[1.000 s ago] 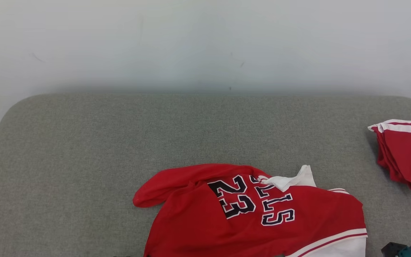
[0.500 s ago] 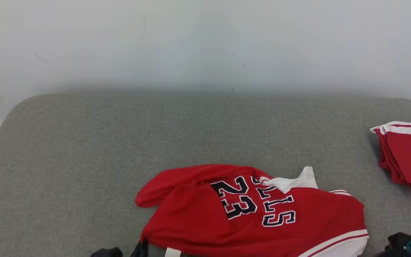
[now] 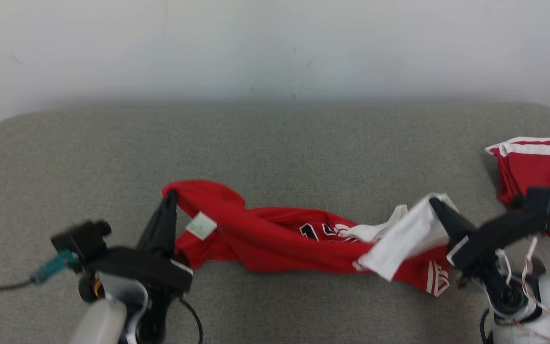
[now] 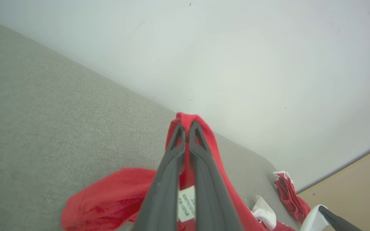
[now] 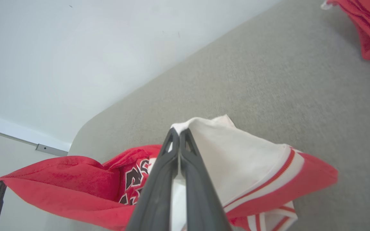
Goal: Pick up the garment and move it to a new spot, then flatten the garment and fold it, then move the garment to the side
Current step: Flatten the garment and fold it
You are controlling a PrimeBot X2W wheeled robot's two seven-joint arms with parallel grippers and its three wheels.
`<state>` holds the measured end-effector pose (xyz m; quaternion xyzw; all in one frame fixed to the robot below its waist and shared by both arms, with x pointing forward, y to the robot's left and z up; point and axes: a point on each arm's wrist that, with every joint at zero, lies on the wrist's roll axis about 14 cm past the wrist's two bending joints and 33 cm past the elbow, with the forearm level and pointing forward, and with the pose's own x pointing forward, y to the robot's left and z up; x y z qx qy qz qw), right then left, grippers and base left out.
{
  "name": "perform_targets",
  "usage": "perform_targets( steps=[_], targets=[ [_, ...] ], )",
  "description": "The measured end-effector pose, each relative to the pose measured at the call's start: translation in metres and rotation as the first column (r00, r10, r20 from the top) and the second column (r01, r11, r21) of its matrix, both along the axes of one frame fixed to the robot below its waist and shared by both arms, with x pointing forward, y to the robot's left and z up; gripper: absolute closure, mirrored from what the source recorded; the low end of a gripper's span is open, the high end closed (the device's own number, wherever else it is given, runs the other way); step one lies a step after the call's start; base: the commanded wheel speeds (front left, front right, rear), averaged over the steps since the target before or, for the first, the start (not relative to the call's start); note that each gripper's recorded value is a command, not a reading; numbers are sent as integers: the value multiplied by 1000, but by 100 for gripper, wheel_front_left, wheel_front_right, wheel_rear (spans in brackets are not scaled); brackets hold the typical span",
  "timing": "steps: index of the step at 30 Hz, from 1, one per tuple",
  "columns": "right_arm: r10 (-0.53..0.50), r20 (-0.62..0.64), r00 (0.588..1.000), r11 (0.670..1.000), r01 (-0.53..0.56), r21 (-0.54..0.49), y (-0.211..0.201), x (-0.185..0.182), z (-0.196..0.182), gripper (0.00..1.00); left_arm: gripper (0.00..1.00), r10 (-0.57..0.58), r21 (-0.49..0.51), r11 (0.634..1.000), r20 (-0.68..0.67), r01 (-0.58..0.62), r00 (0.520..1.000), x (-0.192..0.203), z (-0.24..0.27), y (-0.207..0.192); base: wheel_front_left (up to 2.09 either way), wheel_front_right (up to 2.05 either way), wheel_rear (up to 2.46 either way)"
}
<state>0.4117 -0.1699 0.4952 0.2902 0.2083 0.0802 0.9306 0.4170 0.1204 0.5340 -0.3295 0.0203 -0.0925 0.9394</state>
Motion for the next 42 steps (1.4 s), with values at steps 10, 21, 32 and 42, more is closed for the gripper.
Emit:
perform_targets(
  steps=[10, 21, 32, 42],
  targets=[
    [73, 302, 950, 994, -46, -97, 30, 144, 110, 100, 100, -137, -19, 990, 149, 141, 979, 139, 107, -12, 0, 0, 0],
    [-52, 711, 702, 944, 267, -195, -6, 251, 182, 100, 100, -51, 70, 997, 381, 26, 923, 249, 158, 3, 0, 0, 0],
    [-102, 959, 264, 873, 486, -41, -46, 220, 286, 100, 100, -55, 63, 998, 681, 17, 730, 247, 210, -27, 0, 0, 0],
    [17, 909, 417, 867, 446, -221, -23, 233, 232, 100, 100, -6, 53, 998, 571, -30, 821, 258, 155, -5, 0, 0, 0]
  ],
)
